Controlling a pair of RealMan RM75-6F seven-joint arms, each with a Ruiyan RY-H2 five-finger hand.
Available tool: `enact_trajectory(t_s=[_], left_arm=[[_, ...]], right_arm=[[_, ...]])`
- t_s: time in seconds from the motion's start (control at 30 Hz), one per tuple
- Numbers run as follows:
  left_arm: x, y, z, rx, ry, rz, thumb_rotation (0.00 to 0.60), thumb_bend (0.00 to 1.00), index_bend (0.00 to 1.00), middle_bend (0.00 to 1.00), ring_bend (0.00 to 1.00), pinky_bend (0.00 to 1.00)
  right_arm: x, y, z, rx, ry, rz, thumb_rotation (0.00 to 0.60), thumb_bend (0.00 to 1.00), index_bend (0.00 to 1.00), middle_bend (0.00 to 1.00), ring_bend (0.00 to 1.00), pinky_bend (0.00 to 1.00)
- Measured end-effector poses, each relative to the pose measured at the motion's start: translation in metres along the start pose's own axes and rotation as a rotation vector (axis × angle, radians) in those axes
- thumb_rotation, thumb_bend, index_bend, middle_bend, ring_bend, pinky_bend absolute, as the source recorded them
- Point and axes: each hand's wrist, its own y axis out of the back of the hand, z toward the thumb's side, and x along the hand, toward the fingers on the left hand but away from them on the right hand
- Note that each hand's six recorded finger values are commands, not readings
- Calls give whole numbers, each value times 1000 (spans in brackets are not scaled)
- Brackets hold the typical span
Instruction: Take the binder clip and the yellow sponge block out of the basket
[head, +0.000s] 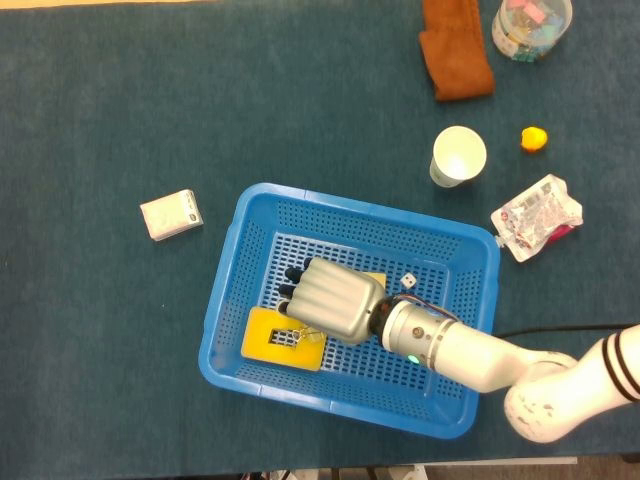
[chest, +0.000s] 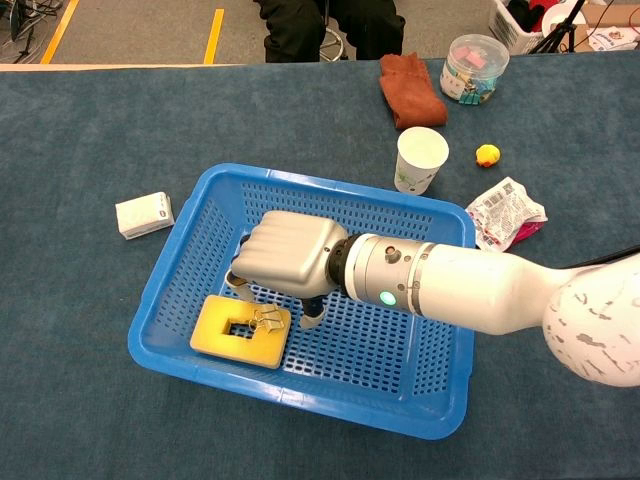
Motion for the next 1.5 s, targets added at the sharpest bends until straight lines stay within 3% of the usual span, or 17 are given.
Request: enact_trajectory(t_s=[0.63,1.5], left_arm=[[-1,3,-4,-10,8,4,600,174,282,210,130,115],[2,4,-6,-16,1,-8,600,174,282,204,130,115]], right_arm=[[-18,-4,10,11,-1,3,600,129,381,344,247,437],[-18,-3,12,9,-4,6,600,219,566,395,262,438]])
